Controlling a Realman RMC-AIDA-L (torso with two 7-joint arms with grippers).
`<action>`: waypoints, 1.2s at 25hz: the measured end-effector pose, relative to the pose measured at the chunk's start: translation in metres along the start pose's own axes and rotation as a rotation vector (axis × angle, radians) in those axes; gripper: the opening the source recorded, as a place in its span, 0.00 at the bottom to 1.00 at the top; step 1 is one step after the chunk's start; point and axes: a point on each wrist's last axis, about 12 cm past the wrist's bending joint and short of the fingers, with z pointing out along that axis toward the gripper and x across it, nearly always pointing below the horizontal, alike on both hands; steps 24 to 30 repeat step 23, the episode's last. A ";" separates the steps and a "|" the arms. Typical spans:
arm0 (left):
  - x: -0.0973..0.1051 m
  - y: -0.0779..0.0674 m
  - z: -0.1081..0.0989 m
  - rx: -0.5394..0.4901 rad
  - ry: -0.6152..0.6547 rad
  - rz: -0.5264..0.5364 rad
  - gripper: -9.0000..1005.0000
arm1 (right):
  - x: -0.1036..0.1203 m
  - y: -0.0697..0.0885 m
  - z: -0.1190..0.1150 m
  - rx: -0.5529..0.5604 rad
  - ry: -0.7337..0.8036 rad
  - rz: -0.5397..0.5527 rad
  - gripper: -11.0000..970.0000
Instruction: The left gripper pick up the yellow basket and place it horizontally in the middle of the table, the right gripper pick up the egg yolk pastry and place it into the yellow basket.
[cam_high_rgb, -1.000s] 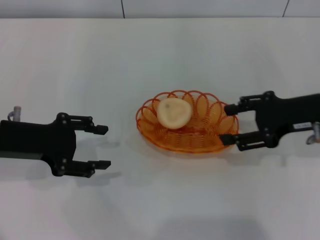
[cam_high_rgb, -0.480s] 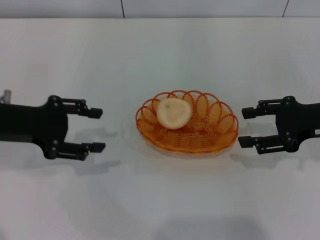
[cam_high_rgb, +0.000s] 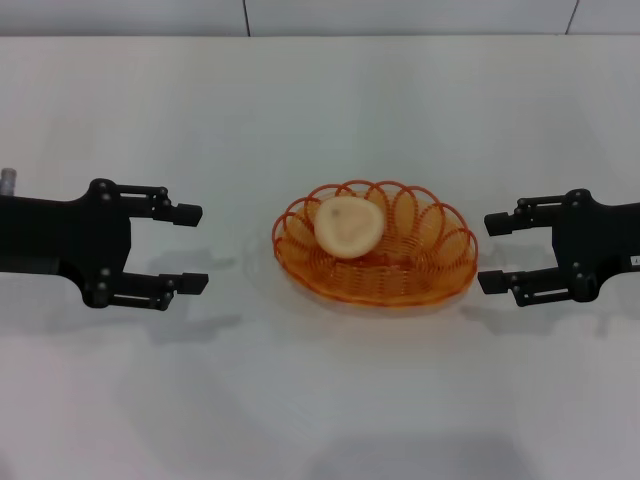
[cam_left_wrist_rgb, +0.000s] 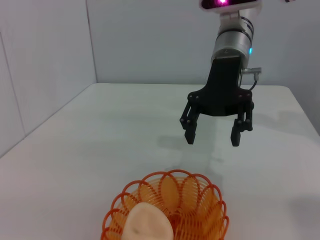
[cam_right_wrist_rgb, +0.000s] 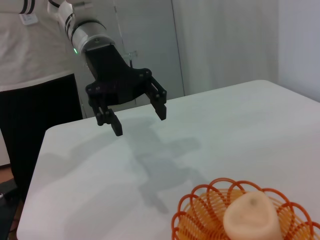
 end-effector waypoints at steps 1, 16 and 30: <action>0.000 0.000 0.000 -0.001 0.000 0.001 0.71 | 0.000 0.000 0.000 0.001 0.001 -0.001 0.75; 0.001 0.000 0.001 -0.013 0.004 0.000 0.71 | 0.001 0.000 0.000 0.008 -0.003 -0.005 0.75; 0.002 0.000 0.001 -0.013 0.003 0.000 0.71 | 0.003 0.002 0.001 0.008 -0.006 -0.011 0.75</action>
